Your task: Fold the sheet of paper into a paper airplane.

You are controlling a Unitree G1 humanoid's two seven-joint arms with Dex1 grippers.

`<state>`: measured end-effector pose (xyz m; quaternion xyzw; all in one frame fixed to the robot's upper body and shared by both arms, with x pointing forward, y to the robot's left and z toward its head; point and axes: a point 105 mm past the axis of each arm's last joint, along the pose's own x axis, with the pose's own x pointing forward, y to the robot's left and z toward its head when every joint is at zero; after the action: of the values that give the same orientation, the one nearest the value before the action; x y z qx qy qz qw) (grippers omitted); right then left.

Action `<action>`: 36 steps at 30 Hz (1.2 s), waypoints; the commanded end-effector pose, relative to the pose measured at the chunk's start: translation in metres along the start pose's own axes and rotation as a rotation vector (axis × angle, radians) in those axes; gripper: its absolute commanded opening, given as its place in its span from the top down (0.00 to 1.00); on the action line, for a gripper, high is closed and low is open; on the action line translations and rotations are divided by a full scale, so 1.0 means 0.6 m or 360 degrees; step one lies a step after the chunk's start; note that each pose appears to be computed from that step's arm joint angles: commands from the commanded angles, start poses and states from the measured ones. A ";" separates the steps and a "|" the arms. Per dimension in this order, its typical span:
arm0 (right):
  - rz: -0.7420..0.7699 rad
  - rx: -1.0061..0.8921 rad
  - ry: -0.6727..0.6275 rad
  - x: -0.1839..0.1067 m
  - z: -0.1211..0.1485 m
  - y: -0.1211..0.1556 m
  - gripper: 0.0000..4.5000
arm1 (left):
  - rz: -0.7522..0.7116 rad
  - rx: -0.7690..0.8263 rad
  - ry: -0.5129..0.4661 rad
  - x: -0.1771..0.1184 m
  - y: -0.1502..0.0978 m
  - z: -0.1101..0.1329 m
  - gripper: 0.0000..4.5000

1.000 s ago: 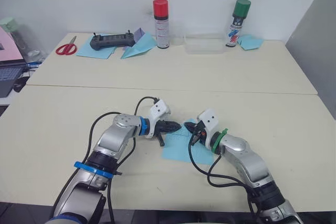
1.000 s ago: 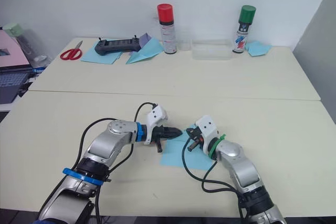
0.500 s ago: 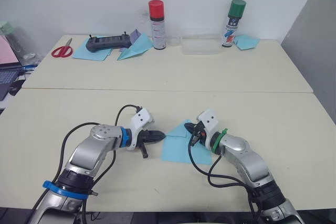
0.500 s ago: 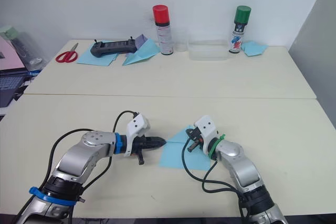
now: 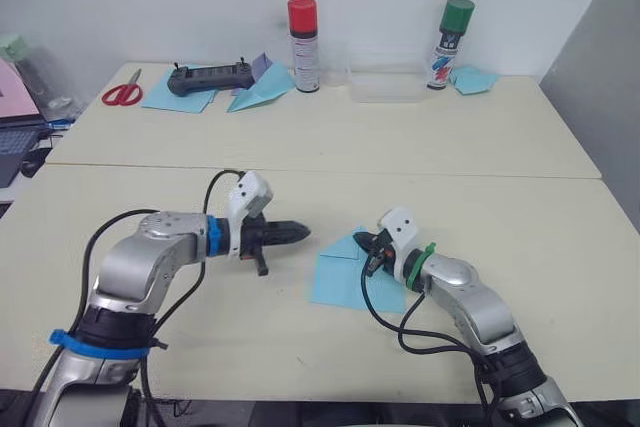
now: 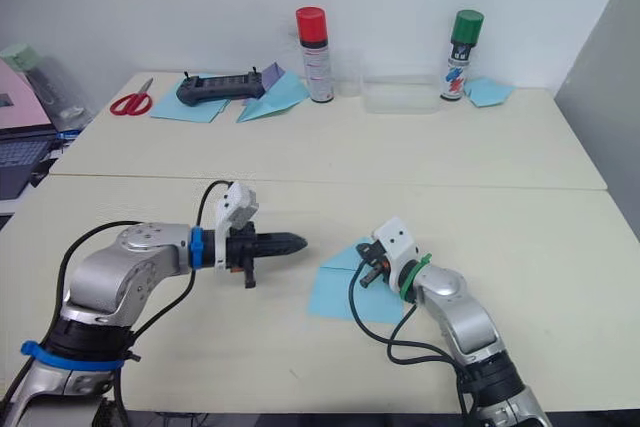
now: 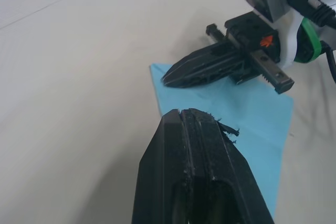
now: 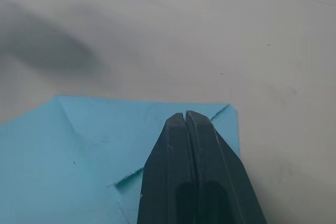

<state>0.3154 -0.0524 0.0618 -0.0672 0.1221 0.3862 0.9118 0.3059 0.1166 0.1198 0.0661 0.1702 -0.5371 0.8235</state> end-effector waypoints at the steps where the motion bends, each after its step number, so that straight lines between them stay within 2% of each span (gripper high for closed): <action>1: -0.0030 0.0042 0.0119 -0.003 -0.034 -0.006 1.00 | 0.0087 0.0056 0.0043 0.034 0.010 -0.032 0.99; 5: -0.0025 0.0045 0.0093 -0.005 -0.029 -0.002 1.00 | 0.0068 0.0075 0.0094 0.055 0.007 -0.068 0.99; 8: 0.0045 0.0095 -0.0040 -0.004 -0.004 0.014 1.00 | 0.0115 0.0087 0.0182 0.061 0.014 -0.098 0.99; 10: 0.0113 0.0147 -0.0145 -0.002 0.019 0.031 1.00 | 0.0112 0.0057 0.0200 0.062 0.011 -0.110 0.99; 13: 0.0117 0.0147 -0.0163 0.002 0.025 0.038 1.00 | 0.0084 0.0031 0.0212 0.062 0.004 -0.117 0.99; 22: -0.0108 0.0052 0.0077 0.015 -0.024 0.010 1.00 | 0.0091 0.0023 0.0220 0.068 0.003 -0.116 0.99; 29: -0.0407 0.0032 0.0214 -0.003 -0.050 -0.044 1.00 | 0.0065 0.0015 0.0243 0.073 -0.007 -0.122 0.99; 36: -0.0539 0.0046 0.0332 -0.028 -0.077 -0.061 1.00 | 0.0069 0.0011 0.0256 0.073 -0.007 -0.124 0.99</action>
<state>0.3282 -0.0681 0.0585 -0.0937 0.1315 0.2716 0.9488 0.3119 0.0922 0.0631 0.1132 0.1727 -0.5216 0.8278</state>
